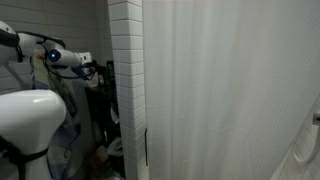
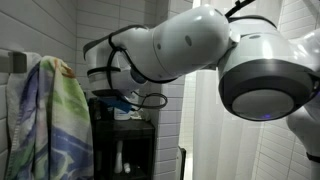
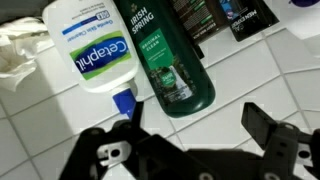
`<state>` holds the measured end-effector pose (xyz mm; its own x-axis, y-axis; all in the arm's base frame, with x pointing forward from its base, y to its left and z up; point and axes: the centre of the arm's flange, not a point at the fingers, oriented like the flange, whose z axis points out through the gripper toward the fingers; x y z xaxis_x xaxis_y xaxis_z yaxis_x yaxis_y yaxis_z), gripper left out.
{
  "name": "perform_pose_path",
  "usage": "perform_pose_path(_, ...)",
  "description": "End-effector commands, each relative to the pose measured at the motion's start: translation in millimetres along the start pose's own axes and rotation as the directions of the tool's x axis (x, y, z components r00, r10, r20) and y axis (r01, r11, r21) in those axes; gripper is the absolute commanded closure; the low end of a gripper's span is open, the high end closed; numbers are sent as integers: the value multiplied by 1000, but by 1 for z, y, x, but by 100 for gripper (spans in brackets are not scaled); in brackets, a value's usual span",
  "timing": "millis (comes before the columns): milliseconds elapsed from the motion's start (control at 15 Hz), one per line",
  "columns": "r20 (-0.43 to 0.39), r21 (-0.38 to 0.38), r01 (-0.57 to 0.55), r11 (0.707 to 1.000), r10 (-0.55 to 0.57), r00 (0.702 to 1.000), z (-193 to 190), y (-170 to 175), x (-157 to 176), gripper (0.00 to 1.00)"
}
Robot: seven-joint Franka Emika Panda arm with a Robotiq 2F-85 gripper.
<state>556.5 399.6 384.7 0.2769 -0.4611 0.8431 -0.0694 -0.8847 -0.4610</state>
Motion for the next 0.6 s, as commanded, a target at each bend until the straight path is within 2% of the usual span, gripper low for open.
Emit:
perform_pose_path(0,-36,-34,81,996,-83,996,4,-78,-4,0)
perform_pose_path(267,-92,-50,133,990,-137,986,11,-80,-3,0)
perform_pose_path(533,-111,-102,159,982,-171,979,27,-62,2,0)
